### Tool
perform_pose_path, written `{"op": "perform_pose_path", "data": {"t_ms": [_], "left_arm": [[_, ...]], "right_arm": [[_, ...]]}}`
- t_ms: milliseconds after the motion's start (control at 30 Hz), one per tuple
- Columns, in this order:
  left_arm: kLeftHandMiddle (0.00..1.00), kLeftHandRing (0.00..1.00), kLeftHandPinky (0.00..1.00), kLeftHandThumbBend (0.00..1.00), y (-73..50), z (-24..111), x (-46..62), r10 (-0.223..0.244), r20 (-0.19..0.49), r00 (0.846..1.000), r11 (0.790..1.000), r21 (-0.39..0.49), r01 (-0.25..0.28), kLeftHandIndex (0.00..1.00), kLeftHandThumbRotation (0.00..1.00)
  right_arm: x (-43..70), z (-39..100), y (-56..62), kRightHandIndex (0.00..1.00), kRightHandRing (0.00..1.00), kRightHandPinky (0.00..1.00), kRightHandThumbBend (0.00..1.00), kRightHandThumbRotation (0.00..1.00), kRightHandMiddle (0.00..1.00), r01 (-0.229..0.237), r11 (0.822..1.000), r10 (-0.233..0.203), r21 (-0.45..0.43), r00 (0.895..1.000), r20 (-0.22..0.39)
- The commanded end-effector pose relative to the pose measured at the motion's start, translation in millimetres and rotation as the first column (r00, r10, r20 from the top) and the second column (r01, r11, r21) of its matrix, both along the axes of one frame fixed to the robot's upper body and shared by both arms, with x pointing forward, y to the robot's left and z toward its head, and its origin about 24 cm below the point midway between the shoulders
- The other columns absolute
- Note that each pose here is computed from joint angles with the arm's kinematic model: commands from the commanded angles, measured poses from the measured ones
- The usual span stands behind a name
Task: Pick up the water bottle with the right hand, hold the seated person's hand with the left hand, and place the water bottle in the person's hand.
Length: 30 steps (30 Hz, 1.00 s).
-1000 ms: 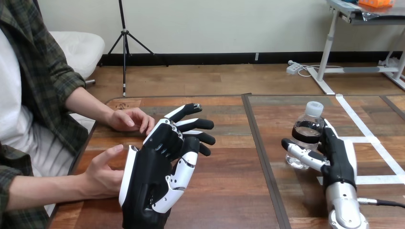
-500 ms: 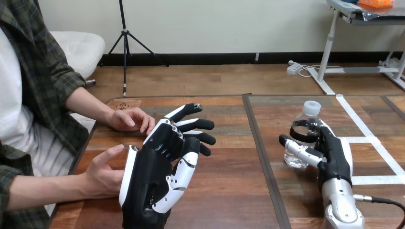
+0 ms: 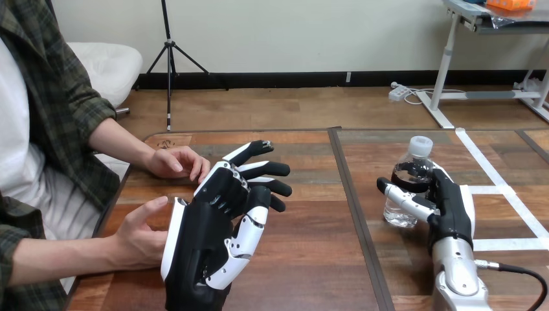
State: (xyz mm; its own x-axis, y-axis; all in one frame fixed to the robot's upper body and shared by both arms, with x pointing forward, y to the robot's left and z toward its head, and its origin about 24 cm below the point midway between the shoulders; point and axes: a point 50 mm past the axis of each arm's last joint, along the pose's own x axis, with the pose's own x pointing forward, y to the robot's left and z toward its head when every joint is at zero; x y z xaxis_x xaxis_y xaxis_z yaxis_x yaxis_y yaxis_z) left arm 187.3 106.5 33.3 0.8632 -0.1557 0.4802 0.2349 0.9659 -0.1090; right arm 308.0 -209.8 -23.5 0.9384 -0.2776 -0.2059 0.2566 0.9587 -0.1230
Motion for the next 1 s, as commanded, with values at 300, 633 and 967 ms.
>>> {"op": "perform_pose_path", "data": {"t_ms": [300,633,967], "left_arm": [[0.66,0.57,0.47,0.27,0.4,13.2,5.7,0.023,0.071,0.997,1.000,-0.020,-0.021,0.75,0.41],[0.66,0.57,0.47,0.28,0.7,13.3,5.6,0.021,0.066,0.998,0.999,-0.027,-0.019,0.75,0.42],[0.66,0.57,0.47,0.28,0.9,13.3,5.4,0.021,0.066,0.998,0.999,-0.033,-0.018,0.75,0.43]], "right_arm": [[29.0,30.9,14.4,0.82,0.82,0.84,0.67,0.00,0.82,0.010,0.999,-0.014,0.034,0.994,0.108],[31.4,32.7,15.9,0.72,0.69,0.69,0.70,0.00,0.70,0.089,0.994,-0.095,0.064,0.990,0.106],[33.3,35.2,16.8,0.59,0.55,0.54,0.69,0.00,0.55,0.130,0.991,-0.132,0.029,0.986,0.106]]}}
